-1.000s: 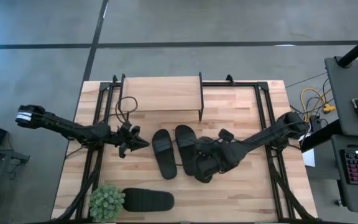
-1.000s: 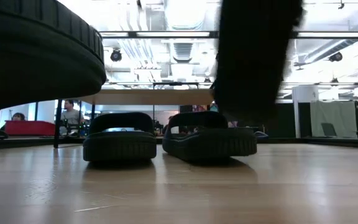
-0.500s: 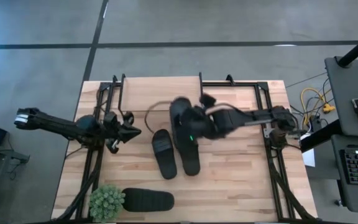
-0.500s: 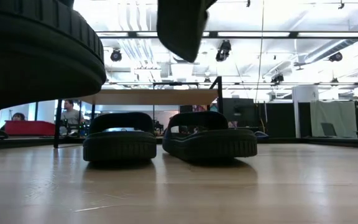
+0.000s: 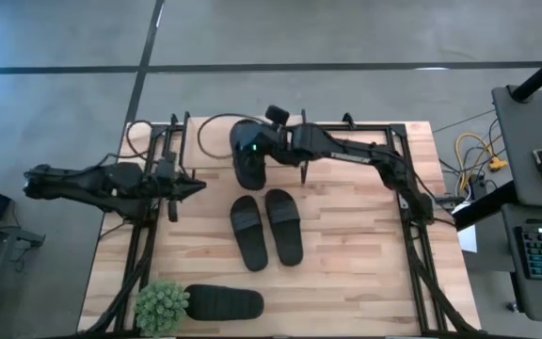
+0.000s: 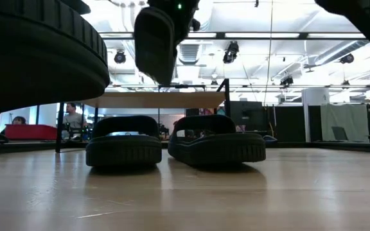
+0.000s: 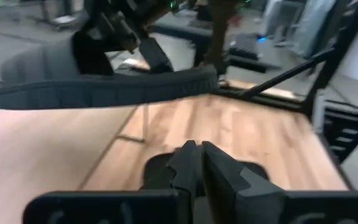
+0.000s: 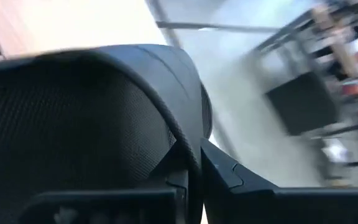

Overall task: Pick and place slides into the shelf
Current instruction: Put the black slide on the shelf

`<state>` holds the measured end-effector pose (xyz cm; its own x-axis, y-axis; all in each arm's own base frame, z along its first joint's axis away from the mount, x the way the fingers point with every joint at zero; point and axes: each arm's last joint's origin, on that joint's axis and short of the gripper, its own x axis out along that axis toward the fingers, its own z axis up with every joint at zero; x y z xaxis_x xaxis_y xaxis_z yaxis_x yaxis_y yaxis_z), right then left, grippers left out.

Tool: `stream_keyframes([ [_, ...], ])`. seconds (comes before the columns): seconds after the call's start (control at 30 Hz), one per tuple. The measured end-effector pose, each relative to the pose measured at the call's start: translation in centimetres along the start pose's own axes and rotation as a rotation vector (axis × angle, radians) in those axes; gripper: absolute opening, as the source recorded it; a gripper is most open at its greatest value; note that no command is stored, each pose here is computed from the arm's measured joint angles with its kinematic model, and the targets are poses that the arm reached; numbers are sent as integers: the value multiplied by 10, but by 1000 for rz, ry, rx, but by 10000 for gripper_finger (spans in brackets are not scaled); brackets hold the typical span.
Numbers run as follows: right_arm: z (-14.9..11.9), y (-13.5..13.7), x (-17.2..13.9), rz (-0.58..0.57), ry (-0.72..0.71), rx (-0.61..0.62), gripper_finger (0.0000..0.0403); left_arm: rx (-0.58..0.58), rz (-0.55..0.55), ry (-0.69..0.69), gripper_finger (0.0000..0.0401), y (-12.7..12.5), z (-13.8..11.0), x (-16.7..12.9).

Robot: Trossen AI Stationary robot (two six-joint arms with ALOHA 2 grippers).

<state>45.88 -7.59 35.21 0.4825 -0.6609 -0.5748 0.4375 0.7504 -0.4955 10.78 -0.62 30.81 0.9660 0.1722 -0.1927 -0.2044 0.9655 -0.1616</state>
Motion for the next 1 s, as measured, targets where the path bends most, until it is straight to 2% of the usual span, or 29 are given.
stream_keyframes([
  [0.1,-1,-8,6,-26,4,61,13,-8,32,-26,10,5,3,-13],
  [0.2,4,-13,8,-69,-34,36,13,-25,37,-77,10,9,3,-24],
  [0.37,11,-19,19,-100,-113,-22,13,-48,106,-147,10,15,2,-36],
  [0.7,-9,1,84,-125,-13,-124,13,-26,135,-93,10,16,-6,-30],
  [1.0,-8,12,99,-142,-54,-106,13,-12,143,-58,10,13,-7,-21],
])
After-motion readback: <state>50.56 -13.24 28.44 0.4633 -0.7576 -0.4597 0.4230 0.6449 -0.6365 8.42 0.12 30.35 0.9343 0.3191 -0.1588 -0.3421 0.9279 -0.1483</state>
